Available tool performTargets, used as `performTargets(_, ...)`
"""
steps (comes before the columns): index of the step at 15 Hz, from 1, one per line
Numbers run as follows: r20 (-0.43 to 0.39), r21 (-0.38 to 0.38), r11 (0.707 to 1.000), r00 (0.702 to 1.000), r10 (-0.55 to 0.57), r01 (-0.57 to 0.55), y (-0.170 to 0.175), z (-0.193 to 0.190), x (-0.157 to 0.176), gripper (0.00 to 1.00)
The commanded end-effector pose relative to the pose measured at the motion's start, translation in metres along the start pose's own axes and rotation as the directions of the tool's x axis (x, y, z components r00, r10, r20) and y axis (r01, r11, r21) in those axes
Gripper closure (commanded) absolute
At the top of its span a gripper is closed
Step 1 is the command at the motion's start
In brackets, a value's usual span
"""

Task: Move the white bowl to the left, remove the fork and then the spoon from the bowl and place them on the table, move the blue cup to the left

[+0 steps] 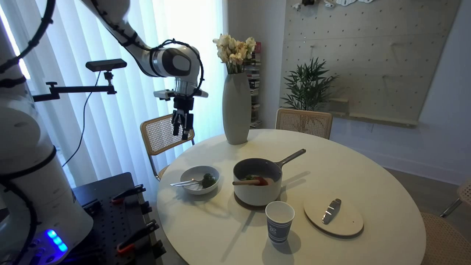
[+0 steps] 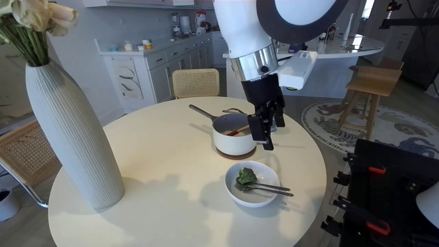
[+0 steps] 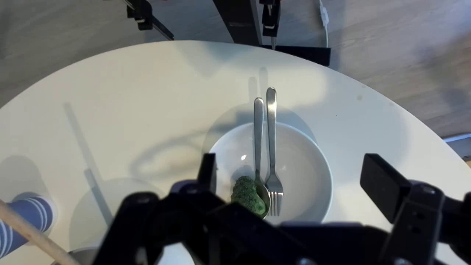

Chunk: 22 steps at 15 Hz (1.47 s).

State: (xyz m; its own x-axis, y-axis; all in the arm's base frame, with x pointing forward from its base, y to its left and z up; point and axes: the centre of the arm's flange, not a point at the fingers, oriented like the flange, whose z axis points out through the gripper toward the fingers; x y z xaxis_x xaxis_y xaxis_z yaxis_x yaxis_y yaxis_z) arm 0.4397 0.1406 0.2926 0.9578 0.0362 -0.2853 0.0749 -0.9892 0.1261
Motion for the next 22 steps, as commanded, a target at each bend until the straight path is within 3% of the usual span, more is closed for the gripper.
performTargets(1, 0.001, -0.001, 1.000, 1.000, -0.002, 0.002, -0.001, 0.000, 0.000, 0.00)
performTargets(6, -0.003, -0.004, 1.000, 1.000, -0.010, 0.010, 0.001, 0.010, 0.006, 0.00)
performTargets(17, -0.117, 0.165, 0.984, 0.992, -0.048, 0.067, 0.005, 0.076, 0.047, 0.00)
performTargets(22, -0.111, 0.198, 0.974, 0.990, -0.088, 0.109, -0.003, 0.100, 0.049, 0.00)
